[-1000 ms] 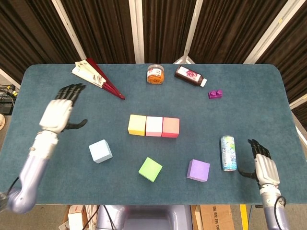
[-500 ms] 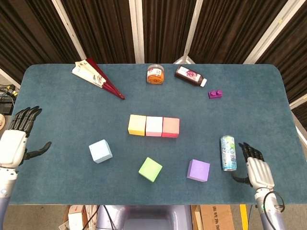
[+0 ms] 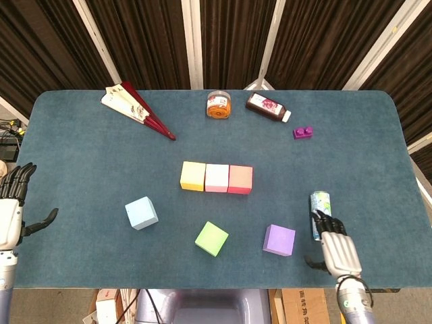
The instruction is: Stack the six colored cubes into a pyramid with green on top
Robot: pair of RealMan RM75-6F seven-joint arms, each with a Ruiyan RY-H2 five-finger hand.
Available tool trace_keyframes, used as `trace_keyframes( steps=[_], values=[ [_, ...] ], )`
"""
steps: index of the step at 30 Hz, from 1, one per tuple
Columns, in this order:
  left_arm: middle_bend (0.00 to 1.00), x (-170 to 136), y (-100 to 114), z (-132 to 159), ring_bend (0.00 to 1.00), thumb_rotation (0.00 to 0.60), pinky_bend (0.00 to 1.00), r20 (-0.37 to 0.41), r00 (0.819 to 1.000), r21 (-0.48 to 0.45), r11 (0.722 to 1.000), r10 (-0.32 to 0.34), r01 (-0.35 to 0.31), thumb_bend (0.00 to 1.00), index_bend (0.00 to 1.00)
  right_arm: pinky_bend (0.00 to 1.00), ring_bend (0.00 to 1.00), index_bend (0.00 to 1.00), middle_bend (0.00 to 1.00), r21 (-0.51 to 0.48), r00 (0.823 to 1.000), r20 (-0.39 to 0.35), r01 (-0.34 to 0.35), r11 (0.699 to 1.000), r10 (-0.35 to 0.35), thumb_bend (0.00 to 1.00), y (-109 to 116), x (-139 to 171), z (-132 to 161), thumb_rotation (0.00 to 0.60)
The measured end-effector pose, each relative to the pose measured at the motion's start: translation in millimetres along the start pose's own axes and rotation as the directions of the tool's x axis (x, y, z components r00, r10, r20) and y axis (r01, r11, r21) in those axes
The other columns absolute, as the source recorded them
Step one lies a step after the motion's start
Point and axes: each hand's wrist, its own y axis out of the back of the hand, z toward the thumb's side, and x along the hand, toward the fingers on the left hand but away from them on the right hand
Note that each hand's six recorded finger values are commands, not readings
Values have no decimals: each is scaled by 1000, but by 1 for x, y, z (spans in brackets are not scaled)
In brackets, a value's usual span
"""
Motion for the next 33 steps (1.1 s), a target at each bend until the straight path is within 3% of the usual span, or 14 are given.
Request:
trace_keyframes(
  steps=[6, 13, 33],
  values=[
    [65, 0, -8, -4, 0, 600, 0, -24, 999, 61, 997, -38, 39, 298, 87, 0, 0, 67, 31, 13, 999, -6, -50, 999, 50, 272, -15, -7, 20, 600],
    [69, 2, -15, -11, 0, 600, 0, -99, 992, 172, 981, -72, 89, 298, 87, 0, 0, 67, 49, 20, 998, 5, -56, 998, 56, 272, -18, -17, 36, 600],
    [66, 7, -18, -11, 0, 600, 0, -118, 992, 156, 986, -34, 52, 297, 92, 0, 0, 67, 125, 33, 995, 47, -91, 995, 90, 272, -31, -21, 42, 600]
  ],
)
